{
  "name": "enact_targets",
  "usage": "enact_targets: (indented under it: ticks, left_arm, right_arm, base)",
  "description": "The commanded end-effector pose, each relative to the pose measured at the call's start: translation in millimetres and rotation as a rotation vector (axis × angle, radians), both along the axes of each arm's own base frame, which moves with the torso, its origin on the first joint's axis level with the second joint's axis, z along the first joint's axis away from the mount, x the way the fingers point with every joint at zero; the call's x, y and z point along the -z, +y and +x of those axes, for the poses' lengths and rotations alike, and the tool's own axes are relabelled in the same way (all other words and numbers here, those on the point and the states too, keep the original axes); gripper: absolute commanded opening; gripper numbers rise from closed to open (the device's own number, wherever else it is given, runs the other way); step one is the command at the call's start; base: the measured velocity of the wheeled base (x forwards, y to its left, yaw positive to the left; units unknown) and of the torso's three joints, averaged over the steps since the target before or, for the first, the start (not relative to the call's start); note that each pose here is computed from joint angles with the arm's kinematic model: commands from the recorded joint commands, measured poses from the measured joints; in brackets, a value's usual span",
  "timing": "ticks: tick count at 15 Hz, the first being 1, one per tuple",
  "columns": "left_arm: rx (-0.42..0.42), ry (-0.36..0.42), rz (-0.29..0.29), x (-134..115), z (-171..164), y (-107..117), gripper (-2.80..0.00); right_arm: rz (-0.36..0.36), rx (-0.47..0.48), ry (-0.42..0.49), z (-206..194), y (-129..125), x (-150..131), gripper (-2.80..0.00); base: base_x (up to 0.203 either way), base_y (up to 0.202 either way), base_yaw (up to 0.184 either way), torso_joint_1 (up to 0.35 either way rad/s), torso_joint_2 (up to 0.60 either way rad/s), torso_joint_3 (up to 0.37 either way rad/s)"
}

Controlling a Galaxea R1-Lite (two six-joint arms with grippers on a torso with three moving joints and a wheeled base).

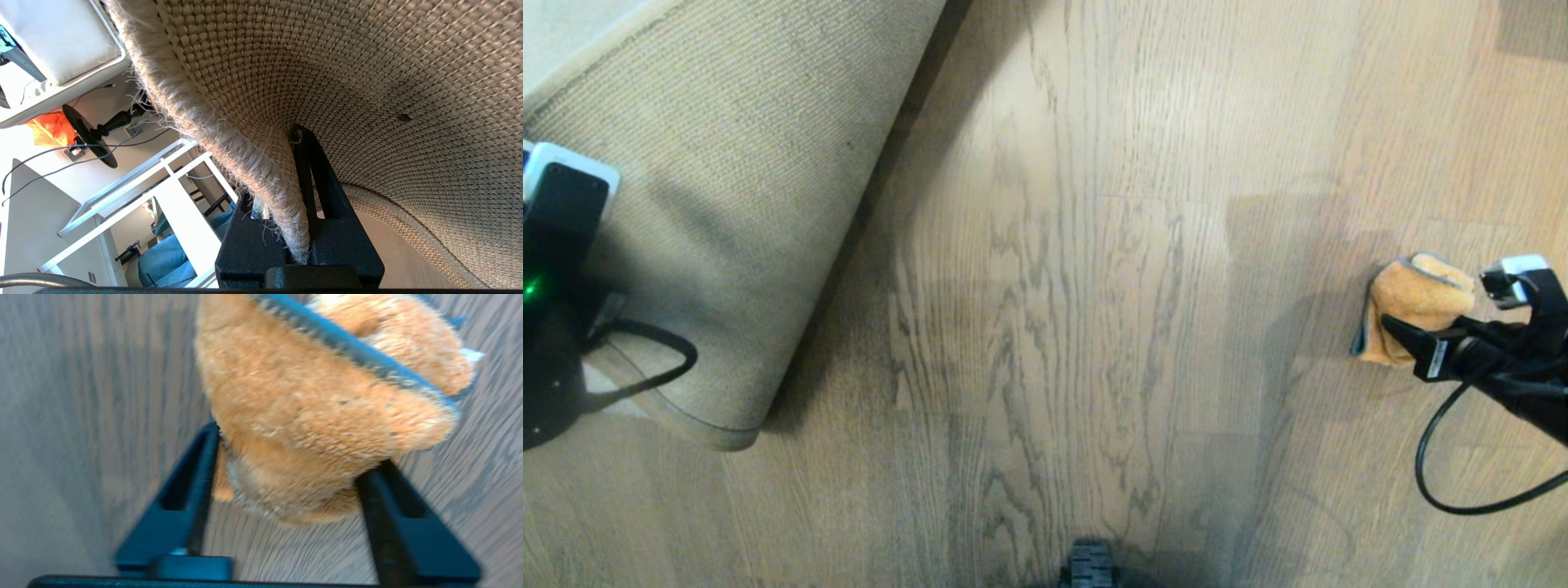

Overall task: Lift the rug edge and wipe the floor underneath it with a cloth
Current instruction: Pick up the rag

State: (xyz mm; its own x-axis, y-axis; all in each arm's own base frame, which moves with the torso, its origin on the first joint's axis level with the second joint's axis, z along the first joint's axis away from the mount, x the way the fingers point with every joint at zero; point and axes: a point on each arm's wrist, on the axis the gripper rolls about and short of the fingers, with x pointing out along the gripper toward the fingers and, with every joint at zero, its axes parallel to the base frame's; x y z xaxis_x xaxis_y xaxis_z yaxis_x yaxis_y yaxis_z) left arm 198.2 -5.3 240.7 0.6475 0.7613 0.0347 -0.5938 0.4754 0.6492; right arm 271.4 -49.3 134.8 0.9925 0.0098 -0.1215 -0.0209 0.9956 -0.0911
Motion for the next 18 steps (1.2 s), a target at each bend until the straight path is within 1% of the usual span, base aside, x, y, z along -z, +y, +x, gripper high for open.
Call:
enact_targets:
  ticks: [1,5,11,14,16,18]
  left_arm:
    - [-0.006,-0.001,0.002,-0.5,0.0,0.1,-2.80]
    - [-0.006,0.000,0.002,-0.2,0.3,0.1,-2.80]
    - [-0.006,-0.001,0.002,-0.5,0.0,0.1,-2.80]
    - [-0.006,-0.007,0.001,-1.8,-1.1,0.3,-2.80]
    - [-0.006,-0.009,0.002,-2.4,-1.8,0.4,-2.80]
    - [-0.006,-0.010,0.002,-2.6,-2.1,0.4,-2.80]
  right_arm:
    - [0.002,0.001,0.007,5.8,-2.0,8.1,-2.80]
    - [0.001,-0.001,0.000,2.7,-1.0,5.3,-2.80]
    - [-0.007,-0.023,-0.042,-14.2,7.5,-10.6,-2.80]
    - [-0.011,-0.072,-0.089,-23.9,21.8,-23.3,-2.80]
    - [-0.010,-0.120,-0.118,-29.9,34.4,-31.5,-2.80]
    - [0.005,-0.191,-0.120,-41.1,52.0,-40.8,-2.80]
  base:
    - [0.000,0.000,0.000,0.000,0.00,0.000]
    - [0.000,0.000,0.000,0.000,0.00,0.000]
    - [0.000,0.000,0.000,0.000,0.00,0.000]
    - [0.000,0.000,0.000,0.000,0.00,0.000]
    - [0.000,0.000,0.000,0.000,0.00,0.000]
    - [0.000,0.000,0.000,0.000,0.00,0.000]
